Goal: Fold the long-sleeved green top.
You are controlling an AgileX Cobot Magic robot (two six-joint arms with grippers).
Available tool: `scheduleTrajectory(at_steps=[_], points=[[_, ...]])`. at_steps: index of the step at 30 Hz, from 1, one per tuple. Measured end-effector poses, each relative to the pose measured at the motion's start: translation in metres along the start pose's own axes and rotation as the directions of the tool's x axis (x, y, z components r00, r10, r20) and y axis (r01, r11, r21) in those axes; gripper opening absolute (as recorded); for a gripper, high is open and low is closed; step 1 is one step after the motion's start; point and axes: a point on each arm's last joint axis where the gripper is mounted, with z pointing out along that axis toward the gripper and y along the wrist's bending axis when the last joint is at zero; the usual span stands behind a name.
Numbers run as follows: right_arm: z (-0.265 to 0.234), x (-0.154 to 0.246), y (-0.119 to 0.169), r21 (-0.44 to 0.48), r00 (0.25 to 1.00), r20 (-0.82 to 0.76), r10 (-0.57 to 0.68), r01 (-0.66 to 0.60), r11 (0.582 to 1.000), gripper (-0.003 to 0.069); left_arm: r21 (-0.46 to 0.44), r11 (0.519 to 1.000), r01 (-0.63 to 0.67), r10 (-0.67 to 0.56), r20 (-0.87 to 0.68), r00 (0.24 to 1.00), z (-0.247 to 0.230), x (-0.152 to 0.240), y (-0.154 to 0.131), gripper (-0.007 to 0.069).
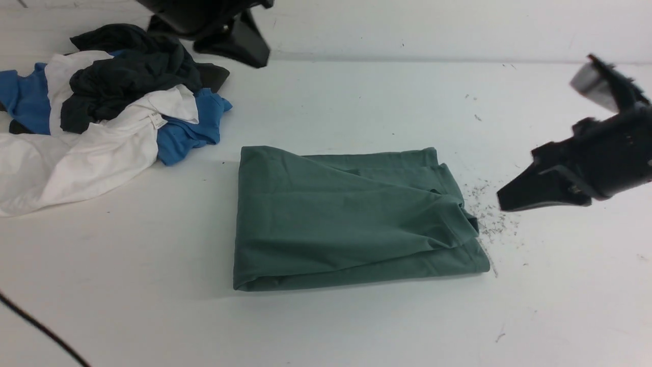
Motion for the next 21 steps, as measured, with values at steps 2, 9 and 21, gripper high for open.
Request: scheduleTrajectory(at_steps=[2, 9, 21], points=[[0.002, -0.003, 0.004, 0.014, 0.998, -0.044, -0.036, 0.037, 0.999, -0.0015, -0.068, 0.998, -0.005, 0.004, -0.013, 1.000, -0.014, 0.014, 0.006, -0.0004], [-0.057, -0.017, 0.010, 0.336, 0.998, 0.000, -0.058, 0.054, 0.940, -0.0015, -0.214, 0.977, 0.016, -0.029, -0.057, 0.998, -0.049, 0.062, 0.026, -0.0004], [-0.131, 0.121, 0.073, 0.512, 0.898, 0.354, -0.262, 0.048, 0.858, -0.0015, -0.209, 0.977, -0.032, 0.009, -0.111, 0.994, -0.042, 0.073, 0.029, -0.0004]])
